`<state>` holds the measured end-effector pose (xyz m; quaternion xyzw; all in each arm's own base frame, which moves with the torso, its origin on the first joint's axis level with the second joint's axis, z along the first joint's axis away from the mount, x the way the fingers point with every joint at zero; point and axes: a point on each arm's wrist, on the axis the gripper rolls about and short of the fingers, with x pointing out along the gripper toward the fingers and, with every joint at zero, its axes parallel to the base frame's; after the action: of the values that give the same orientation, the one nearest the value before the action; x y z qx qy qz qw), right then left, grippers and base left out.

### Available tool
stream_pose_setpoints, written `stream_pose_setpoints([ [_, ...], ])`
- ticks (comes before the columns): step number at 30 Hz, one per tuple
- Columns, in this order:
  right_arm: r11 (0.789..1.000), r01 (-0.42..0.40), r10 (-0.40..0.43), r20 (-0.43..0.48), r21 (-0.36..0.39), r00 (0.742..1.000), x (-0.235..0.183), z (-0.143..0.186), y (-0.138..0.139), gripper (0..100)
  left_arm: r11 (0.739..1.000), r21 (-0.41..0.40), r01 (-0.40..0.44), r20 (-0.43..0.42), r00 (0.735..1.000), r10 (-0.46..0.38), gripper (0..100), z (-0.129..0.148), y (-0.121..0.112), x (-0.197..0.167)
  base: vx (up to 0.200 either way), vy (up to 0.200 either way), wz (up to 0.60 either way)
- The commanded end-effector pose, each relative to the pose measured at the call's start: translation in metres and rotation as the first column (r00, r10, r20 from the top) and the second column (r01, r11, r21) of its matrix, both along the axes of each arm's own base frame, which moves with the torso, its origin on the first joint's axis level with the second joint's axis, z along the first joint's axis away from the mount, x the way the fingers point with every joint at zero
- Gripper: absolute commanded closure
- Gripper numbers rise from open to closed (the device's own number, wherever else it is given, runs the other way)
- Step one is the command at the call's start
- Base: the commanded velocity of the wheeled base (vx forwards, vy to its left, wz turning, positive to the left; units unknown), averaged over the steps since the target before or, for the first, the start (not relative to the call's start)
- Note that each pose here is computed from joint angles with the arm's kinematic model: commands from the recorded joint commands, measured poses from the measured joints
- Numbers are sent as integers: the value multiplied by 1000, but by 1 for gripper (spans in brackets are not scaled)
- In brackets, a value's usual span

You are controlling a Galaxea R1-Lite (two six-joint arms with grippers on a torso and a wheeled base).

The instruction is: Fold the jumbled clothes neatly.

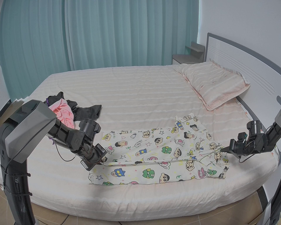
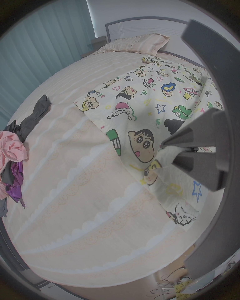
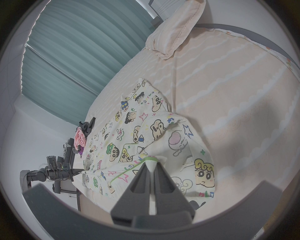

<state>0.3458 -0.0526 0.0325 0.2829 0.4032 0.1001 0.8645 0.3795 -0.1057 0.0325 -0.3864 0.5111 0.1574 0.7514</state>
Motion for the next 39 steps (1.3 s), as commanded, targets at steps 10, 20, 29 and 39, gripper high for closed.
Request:
stream_pose_setpoints([
  [10,996,55,-53,-25,71,998,0,5,9,0,1000,-6,-19,-15,1000,19,0,-1,-2,4,0,0,0],
  [20,951,266,-269,-4,159,963,-40,59,45,0,986,-162,-38,-8,999,37,0,40,38,-29,0,0,0],
  [29,825,557,-549,-99,97,830,-46,39,108,0,928,-373,7,22,1000,1,0,69,70,-87,0,0,0],
  [39,819,573,-567,-110,32,816,-41,4,117,0,919,-393,35,41,999,-20,0,66,67,-103,0,0,0],
])
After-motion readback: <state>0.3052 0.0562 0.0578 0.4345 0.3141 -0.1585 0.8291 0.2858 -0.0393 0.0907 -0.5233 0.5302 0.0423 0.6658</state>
